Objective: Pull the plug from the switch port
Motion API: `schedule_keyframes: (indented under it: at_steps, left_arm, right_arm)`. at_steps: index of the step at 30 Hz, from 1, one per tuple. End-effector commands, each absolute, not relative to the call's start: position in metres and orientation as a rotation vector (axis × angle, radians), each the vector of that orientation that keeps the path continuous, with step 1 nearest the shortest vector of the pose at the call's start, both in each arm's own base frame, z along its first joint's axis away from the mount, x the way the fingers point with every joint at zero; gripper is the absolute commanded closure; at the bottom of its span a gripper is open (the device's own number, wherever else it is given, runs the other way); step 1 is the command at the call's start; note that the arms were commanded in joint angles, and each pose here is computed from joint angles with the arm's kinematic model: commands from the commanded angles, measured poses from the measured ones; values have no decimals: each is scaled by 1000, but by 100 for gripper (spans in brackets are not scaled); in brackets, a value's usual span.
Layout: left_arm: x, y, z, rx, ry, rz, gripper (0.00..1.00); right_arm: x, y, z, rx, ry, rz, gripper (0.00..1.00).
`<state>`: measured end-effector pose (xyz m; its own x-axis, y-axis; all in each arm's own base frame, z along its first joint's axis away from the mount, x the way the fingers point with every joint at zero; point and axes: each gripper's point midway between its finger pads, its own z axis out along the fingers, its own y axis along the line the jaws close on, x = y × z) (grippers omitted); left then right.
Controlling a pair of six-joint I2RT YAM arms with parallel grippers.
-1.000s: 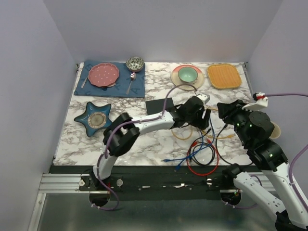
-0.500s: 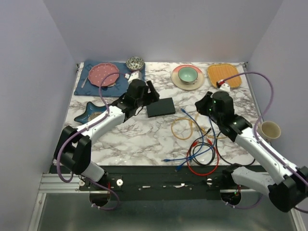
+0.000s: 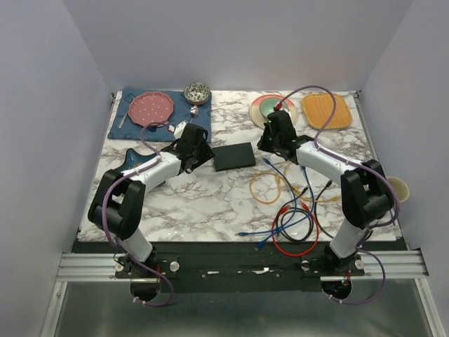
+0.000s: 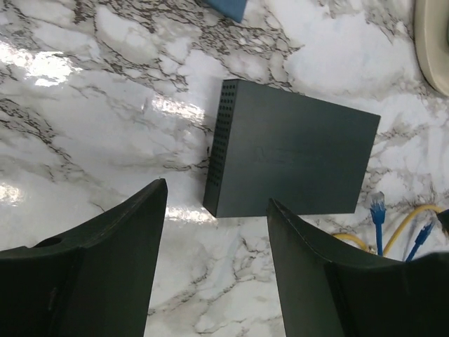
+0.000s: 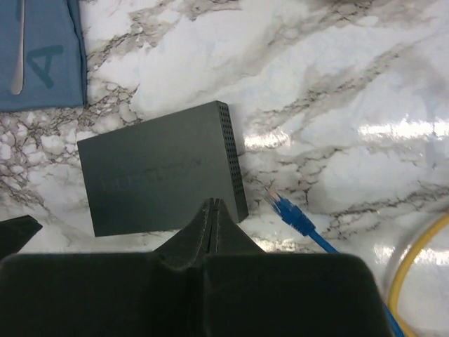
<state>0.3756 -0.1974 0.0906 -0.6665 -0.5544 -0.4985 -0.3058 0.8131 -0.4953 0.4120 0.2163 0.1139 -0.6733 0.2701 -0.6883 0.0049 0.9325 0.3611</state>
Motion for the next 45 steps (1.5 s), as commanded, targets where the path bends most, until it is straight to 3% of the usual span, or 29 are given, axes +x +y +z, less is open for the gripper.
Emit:
schedule_keyframes:
  at_steps: [1, 10, 16, 30, 45]
  left_arm:
    - [385, -199, 74, -714, 2377, -506, 32]
    - [384, -194, 42, -766, 2450, -480, 32]
    - [381, -198, 30, -770, 2488, -494, 32]
    - [353, -193, 29, -782, 2497, -552, 32]
    - [305, -177, 23, -778, 2514, -571, 36]
  right_arm:
    - [442, 227, 109, 188, 2273, 454, 99]
    - [475, 226, 53, 209, 2385, 414, 99]
    - [462, 248, 35, 136, 2467, 545, 99]
    - [371, 298, 13, -49, 2586, 691, 99]
    - [299, 296, 9, -105, 2637, 733, 99]
